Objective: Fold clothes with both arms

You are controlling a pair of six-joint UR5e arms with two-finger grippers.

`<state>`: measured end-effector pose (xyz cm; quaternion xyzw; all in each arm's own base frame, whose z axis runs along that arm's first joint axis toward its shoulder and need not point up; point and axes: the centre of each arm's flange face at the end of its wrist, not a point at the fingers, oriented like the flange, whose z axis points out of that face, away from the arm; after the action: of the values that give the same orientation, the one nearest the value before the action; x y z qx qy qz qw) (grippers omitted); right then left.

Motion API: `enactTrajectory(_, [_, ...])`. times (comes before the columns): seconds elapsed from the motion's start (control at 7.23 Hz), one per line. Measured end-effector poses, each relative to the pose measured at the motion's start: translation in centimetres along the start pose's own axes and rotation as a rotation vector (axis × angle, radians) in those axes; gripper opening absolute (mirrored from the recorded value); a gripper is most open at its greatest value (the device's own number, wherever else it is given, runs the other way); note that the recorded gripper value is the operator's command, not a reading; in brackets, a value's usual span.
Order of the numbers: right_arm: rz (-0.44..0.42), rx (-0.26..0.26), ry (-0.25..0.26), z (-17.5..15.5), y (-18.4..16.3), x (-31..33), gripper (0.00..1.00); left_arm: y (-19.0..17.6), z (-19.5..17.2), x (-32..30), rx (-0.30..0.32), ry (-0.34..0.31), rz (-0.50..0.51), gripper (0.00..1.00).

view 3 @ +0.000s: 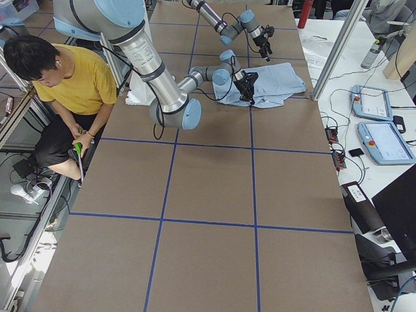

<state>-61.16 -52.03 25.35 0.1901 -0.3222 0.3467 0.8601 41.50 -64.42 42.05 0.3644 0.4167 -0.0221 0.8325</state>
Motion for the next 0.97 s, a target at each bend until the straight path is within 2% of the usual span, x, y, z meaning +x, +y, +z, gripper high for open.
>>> enactTrajectory(0.41, [-0.024,-0.027,-0.034,-3.3,0.1,9.7,0.0,0.3,0.0,0.5,0.0,0.01,-0.024,1.0])
enactTrajectory(0.83, [-0.048,-0.031,-0.03,-4.4,0.0,16.3,0.0,0.4,-0.2,1.1,0.002,0.021,-0.042,1.0])
enactTrajectory(0.97, [-0.058,-0.032,-0.03,-4.6,-0.1,17.0,0.71,0.5,-0.3,1.2,0.003,0.024,-0.045,1.0])
